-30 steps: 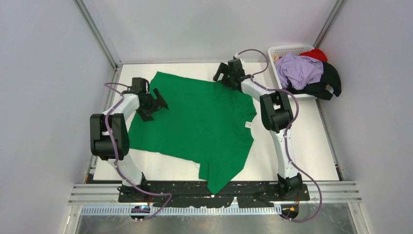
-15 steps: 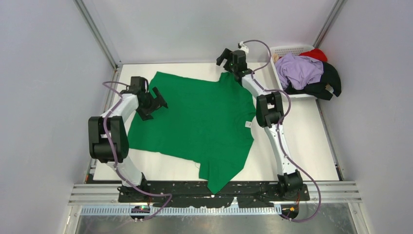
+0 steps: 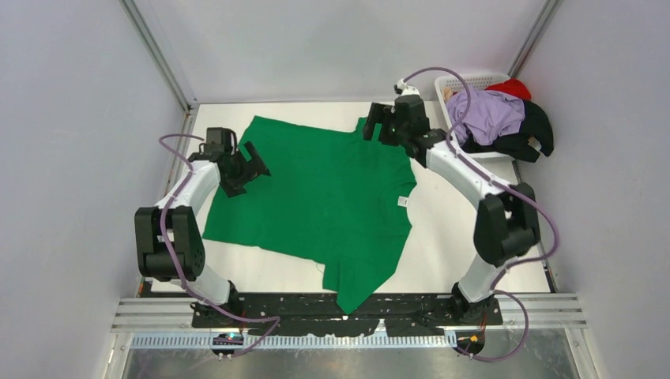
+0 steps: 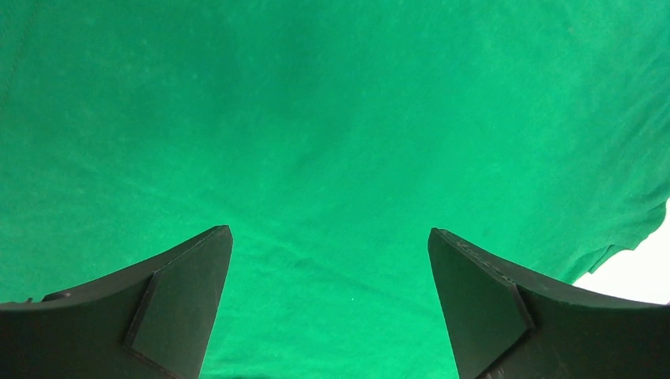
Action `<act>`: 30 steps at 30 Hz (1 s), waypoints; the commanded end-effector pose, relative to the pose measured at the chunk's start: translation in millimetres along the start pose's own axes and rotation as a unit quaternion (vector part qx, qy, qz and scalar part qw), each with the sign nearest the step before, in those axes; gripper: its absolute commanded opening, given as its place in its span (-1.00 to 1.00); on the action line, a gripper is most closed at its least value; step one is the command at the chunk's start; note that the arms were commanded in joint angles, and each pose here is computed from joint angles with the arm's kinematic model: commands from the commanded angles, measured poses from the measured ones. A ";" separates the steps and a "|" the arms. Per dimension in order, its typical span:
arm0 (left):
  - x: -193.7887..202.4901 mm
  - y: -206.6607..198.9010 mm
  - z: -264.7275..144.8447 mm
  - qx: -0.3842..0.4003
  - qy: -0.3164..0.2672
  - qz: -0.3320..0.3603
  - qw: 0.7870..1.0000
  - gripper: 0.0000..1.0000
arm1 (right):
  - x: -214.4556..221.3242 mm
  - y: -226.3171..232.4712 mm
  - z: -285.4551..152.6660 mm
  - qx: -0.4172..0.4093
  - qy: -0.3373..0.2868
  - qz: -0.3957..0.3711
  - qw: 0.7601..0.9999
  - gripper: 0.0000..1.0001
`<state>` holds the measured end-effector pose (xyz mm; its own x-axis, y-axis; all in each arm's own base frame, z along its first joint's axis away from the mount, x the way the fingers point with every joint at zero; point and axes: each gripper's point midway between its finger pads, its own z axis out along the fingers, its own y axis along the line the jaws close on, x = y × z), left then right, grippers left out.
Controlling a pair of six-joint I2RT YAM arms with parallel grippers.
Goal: Fold and stack the t-shirts
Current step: Flatten out the tshirt
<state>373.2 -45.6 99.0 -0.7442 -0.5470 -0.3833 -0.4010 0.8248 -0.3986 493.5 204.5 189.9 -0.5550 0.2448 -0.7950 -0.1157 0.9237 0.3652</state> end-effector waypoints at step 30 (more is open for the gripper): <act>105.7 0.6 23.4 0.003 0.112 -0.027 0.993 0.99 | 141.8 -133.2 25.0 0.124 0.263 0.135 0.947 0.98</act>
<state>309.9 -89.7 34.5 -0.8281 -0.5302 -0.1820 -0.4406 0.8163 -0.3734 446.4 125.4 33.7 -0.8466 0.3368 -0.4122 0.2226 0.9274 0.3005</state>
